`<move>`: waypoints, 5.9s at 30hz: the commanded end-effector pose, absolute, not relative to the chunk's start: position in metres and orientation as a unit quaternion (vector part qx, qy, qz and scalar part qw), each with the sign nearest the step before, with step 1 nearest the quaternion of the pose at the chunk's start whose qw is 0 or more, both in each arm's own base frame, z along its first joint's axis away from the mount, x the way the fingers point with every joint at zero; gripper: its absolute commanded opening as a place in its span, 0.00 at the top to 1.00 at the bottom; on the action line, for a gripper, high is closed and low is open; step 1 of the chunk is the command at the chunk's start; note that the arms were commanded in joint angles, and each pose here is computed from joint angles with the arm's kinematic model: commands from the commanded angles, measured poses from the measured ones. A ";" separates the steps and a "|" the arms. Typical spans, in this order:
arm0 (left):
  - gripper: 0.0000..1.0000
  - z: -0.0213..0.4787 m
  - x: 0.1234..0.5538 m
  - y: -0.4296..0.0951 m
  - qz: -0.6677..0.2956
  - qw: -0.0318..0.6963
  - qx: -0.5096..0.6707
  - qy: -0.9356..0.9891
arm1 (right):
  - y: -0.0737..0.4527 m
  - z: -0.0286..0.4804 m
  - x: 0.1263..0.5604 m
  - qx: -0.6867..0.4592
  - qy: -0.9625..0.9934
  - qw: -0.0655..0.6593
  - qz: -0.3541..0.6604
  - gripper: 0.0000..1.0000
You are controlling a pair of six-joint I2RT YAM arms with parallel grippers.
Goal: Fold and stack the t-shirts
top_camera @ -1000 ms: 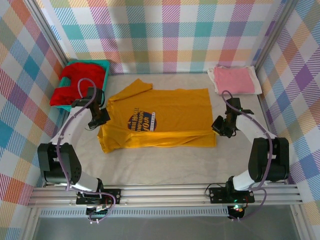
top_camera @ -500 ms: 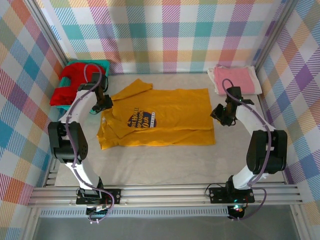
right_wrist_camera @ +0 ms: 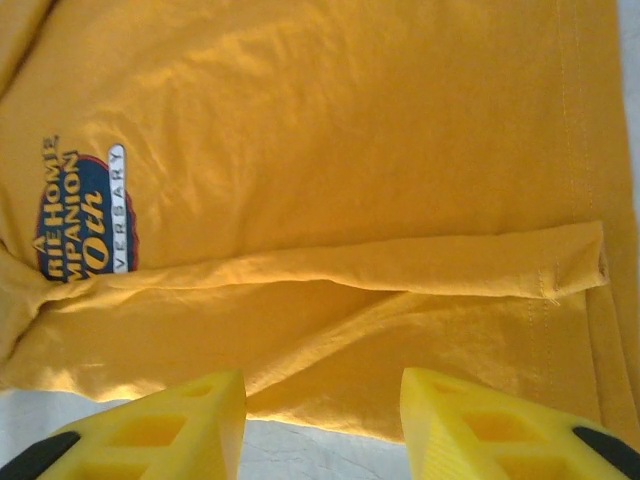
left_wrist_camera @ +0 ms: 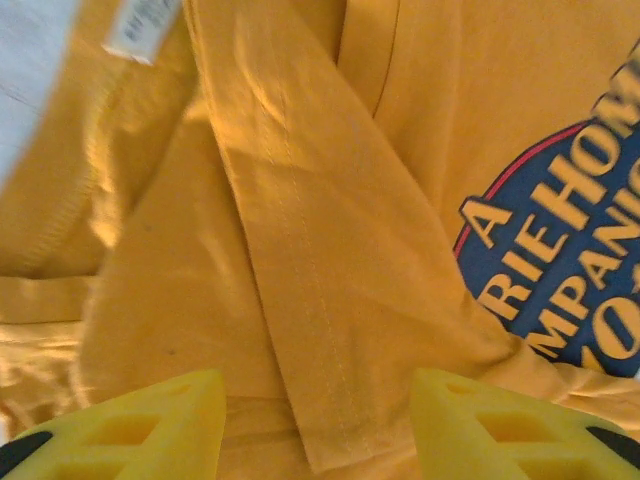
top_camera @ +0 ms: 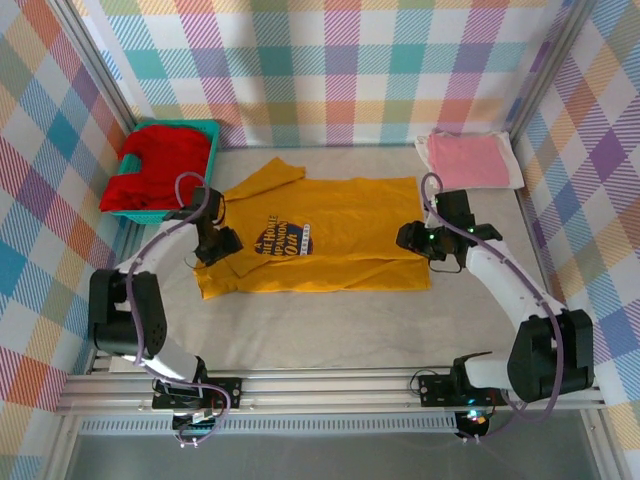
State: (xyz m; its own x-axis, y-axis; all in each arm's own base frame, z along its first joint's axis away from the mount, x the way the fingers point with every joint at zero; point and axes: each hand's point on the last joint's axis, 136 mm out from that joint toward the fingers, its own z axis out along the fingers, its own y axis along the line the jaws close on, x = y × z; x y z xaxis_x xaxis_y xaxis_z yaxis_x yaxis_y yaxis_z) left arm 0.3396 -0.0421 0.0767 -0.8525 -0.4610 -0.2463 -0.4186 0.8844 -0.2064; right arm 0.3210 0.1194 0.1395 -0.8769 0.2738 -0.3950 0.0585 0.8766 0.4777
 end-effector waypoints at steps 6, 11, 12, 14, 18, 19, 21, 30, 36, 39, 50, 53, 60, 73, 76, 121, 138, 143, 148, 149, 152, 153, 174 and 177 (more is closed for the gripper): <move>0.50 0.047 0.359 -0.056 -0.095 0.142 -0.248 0.954 | 0.141 0.150 0.339 0.049 0.930 0.255 0.259 0.55; 0.51 0.035 0.354 -0.057 -0.083 0.137 -0.254 0.954 | 0.144 0.152 0.344 0.049 0.929 0.256 0.261 0.55; 0.53 0.033 0.352 -0.056 -0.080 0.135 -0.256 0.954 | 0.144 0.152 0.345 0.049 0.930 0.255 0.261 0.55; 0.56 0.029 0.352 -0.055 -0.076 0.138 -0.259 0.953 | 0.142 0.147 0.345 0.052 0.934 0.247 0.253 0.54; 0.72 0.020 0.352 -0.052 -0.067 0.135 -0.261 0.954 | 0.142 0.141 0.345 0.055 0.939 0.233 0.247 0.53; 0.75 0.019 0.353 -0.052 -0.066 0.135 -0.260 0.954 | 0.142 0.141 0.345 0.056 0.939 0.232 0.249 0.53; 0.87 0.019 0.354 -0.051 -0.060 0.137 -0.262 0.953 | 0.143 0.142 0.345 0.057 0.938 0.230 0.253 0.53; 1.00 0.037 0.359 -0.049 -0.036 0.157 -0.251 0.954 | 0.142 0.147 0.343 0.060 0.936 0.235 0.253 0.52; 1.00 0.050 0.372 -0.061 -0.017 0.171 -0.225 0.959 | 0.145 0.146 0.343 0.060 0.935 0.232 0.262 0.51; 1.00 0.051 0.379 -0.073 -0.017 0.170 -0.209 0.963 | 0.146 0.144 0.344 0.062 0.934 0.231 0.264 0.51; 1.00 0.072 0.387 -0.075 -0.009 0.200 -0.210 0.957 | 0.141 0.150 0.342 0.053 0.936 0.244 0.249 0.50; 1.00 0.076 0.398 -0.086 0.005 0.199 -0.180 0.963 | 0.141 0.150 0.344 0.052 0.935 0.245 0.249 0.50; 1.00 0.081 0.430 -0.108 0.015 0.196 -0.146 0.970 | 0.147 0.148 0.345 0.055 0.932 0.239 0.268 0.50; 0.61 0.072 0.469 -0.156 0.070 0.174 -0.041 0.981 | 0.150 0.146 0.342 0.049 0.932 0.232 0.273 0.49; 0.60 0.091 0.463 -0.153 0.073 0.202 -0.045 0.976 | 0.150 0.146 0.341 0.047 0.934 0.227 0.272 0.48; 0.87 0.068 0.474 -0.099 -0.004 0.182 -0.147 0.972 | 0.166 0.148 0.340 0.014 0.923 0.230 0.308 0.47; 0.46 0.141 0.380 -0.036 -0.020 0.277 -0.219 0.935 | 0.136 0.133 0.328 0.070 0.943 0.224 0.237 0.45; 0.48 0.092 0.327 -0.009 -0.062 0.214 -0.291 0.931 | 0.123 0.110 0.312 0.110 0.949 0.198 0.219 0.56; 0.48 0.055 0.308 -0.004 -0.091 0.162 -0.331 0.925 | 0.120 0.089 0.296 0.141 0.950 0.162 0.225 0.65; 0.50 0.050 0.307 -0.002 -0.092 0.161 -0.338 0.923 | 0.119 0.085 0.293 0.148 0.951 0.158 0.223 0.68; 0.54 0.042 0.311 0.004 -0.085 0.171 -0.346 0.919 | 0.117 0.075 0.292 0.157 0.950 0.154 0.221 0.69; 0.57 0.040 0.313 0.006 -0.084 0.169 -0.349 0.918 | 0.115 0.071 0.293 0.163 0.950 0.154 0.216 0.70; 0.64 0.038 0.298 0.081 -0.025 0.181 -0.431 0.884 | 0.056 0.021 0.289 0.319 0.910 0.137 0.227 0.69; 0.63 0.061 0.301 0.082 -0.017 0.198 -0.404 0.893 | 0.048 0.026 0.293 0.318 0.908 0.148 0.228 0.69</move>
